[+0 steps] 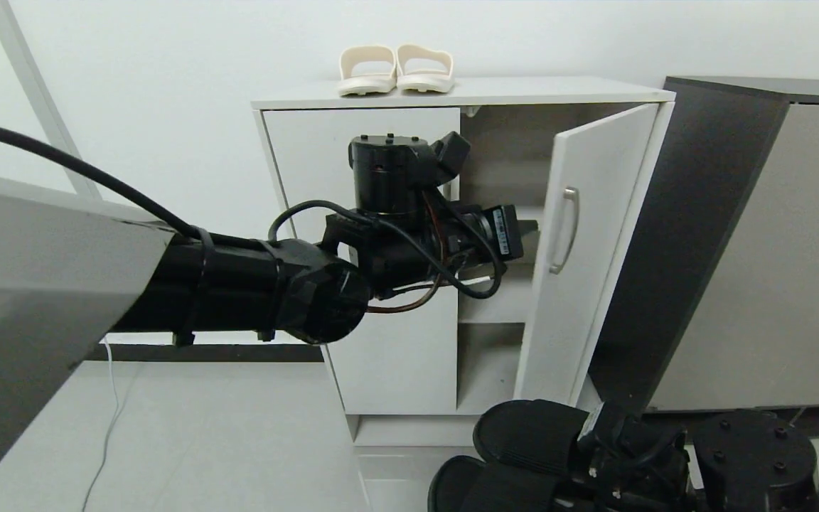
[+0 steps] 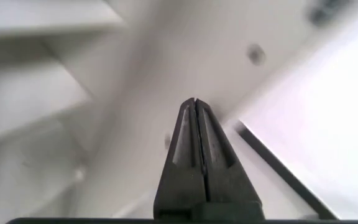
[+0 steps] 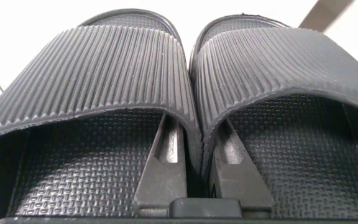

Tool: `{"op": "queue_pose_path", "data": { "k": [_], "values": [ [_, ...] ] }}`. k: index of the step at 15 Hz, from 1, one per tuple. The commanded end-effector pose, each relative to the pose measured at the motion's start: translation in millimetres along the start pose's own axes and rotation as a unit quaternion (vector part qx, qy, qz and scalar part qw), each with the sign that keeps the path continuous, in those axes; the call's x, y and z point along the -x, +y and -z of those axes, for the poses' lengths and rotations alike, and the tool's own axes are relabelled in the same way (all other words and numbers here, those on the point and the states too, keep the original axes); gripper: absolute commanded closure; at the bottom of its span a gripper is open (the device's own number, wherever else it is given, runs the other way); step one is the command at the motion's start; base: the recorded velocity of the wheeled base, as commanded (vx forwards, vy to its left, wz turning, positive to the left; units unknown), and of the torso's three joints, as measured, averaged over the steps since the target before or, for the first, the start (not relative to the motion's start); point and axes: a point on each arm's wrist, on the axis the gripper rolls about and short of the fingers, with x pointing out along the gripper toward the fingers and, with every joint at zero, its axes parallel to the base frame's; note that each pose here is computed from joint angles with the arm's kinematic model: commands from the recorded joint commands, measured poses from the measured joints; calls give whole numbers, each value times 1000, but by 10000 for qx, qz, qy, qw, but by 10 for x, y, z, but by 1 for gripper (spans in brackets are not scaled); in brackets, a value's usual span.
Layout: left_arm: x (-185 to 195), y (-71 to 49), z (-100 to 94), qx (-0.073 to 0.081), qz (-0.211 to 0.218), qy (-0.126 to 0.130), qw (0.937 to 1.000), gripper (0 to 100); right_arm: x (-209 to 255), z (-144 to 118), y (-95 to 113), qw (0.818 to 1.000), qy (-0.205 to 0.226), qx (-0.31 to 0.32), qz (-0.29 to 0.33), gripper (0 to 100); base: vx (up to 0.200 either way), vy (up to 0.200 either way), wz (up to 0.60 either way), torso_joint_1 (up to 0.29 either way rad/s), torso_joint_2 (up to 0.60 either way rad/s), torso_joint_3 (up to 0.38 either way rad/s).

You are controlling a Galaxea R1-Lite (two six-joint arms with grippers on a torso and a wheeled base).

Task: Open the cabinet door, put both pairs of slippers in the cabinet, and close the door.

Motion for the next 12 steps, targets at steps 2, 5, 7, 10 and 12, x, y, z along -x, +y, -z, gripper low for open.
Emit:
{"op": "queue_pose_path", "data": {
  "k": [2,5,7,10,12],
  "values": [
    [77,-322,-1,-40,335,6,9994,100,-5,6,8,10000,15,9,-18,100,-200,0,0,0,2,2],
    [244,-124,-137,-40,26,-147,9999,100,12,-2,8,10000,-23,39,-9,100,-133,0,0,0,3,2],
    [478,9,-259,-31,-258,-281,9993,100,13,2,8,10000,-16,39,-9,100,0,0,0,0,0,0],
    [1292,118,-419,-32,-926,-570,9941,100,9,12,7,10000,7,39,-2,100,0,0,0,0,0,0],
    [1957,34,-346,-40,-1397,-765,9872,100,2,11,4,10000,7,36,-3,100,0,0,0,0,0,0]
  ]
}}
